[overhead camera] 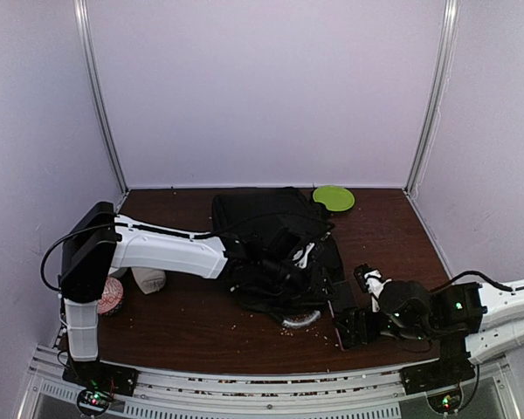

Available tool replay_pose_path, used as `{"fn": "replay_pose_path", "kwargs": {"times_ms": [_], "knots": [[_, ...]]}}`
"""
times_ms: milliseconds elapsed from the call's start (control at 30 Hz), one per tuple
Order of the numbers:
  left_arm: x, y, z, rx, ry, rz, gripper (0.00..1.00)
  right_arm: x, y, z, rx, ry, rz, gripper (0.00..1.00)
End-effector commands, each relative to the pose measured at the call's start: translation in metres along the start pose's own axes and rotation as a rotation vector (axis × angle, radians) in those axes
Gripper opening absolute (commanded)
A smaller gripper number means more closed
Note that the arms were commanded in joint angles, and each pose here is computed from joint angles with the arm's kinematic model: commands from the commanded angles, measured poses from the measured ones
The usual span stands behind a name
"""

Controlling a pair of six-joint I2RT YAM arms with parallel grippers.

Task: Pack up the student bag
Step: Pick up the personal item from the center of the board.

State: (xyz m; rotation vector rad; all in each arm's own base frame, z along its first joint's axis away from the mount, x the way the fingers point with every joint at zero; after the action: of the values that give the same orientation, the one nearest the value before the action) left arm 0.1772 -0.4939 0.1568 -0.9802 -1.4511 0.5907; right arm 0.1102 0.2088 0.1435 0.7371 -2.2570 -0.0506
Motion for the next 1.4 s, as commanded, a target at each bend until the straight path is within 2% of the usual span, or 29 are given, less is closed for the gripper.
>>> {"fn": "replay_pose_path", "kwargs": {"times_ms": [0, 200, 400, 500, 567, 733, 867, 1100, 1233, 1367], "knots": [[-0.001, 0.002, -0.019, 0.009, -0.048, 0.022, 0.42, 0.009, 0.016, -0.020, -0.033, -0.074, -0.079, 0.41], [0.001, -0.001, -0.019, 0.000, -0.055, 0.026, 0.33, 0.009, 0.021, -0.024, -0.038, -0.078, -0.094, 0.41], [0.004, -0.003, -0.019, -0.007, -0.063, 0.030, 0.17, 0.008, 0.023, -0.027, -0.045, -0.089, -0.097, 0.41], [0.007, -0.006, -0.020, -0.013, -0.076, 0.034, 0.07, 0.009, 0.023, -0.028, -0.047, -0.087, -0.096, 0.45], [0.010, -0.008, -0.020, -0.020, -0.085, 0.037, 0.00, 0.011, 0.022, -0.028, -0.049, -0.087, -0.095, 0.52], [0.016, -0.013, -0.021, -0.028, -0.107, 0.050, 0.00, 0.021, 0.017, -0.029, -0.063, -0.096, -0.092, 0.82], [0.027, -0.024, -0.024, -0.045, -0.138, 0.068, 0.00, 0.037, 0.016, -0.034, -0.093, -0.135, -0.158, 0.96], [0.065, -0.052, -0.032, -0.118, -0.198, 0.110, 0.00, 0.076, 0.002, -0.052, -0.236, -0.320, -0.275, 1.00], [0.100, -0.073, -0.024, -0.189, -0.239, 0.179, 0.00, 0.081, -0.004, -0.050, -0.276, -0.361, -0.310, 0.98], [0.134, -0.092, -0.009, -0.310, -0.268, 0.266, 0.00, 0.087, 0.006, -0.055, -0.303, -0.383, -0.414, 0.96]]}}
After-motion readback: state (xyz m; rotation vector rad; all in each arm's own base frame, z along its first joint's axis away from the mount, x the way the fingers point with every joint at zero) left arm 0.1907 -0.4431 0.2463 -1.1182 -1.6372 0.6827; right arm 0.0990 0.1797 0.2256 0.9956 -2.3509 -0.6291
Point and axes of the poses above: each gripper's point midway between its finger pads, its own x axis back along the fingers, its own y axis along the line the jaws close on, z = x × y, the point moved 5 cm from there along x, back along the fingers, and after that the axes turned 4 degrees about x, right-handed, at the moved point
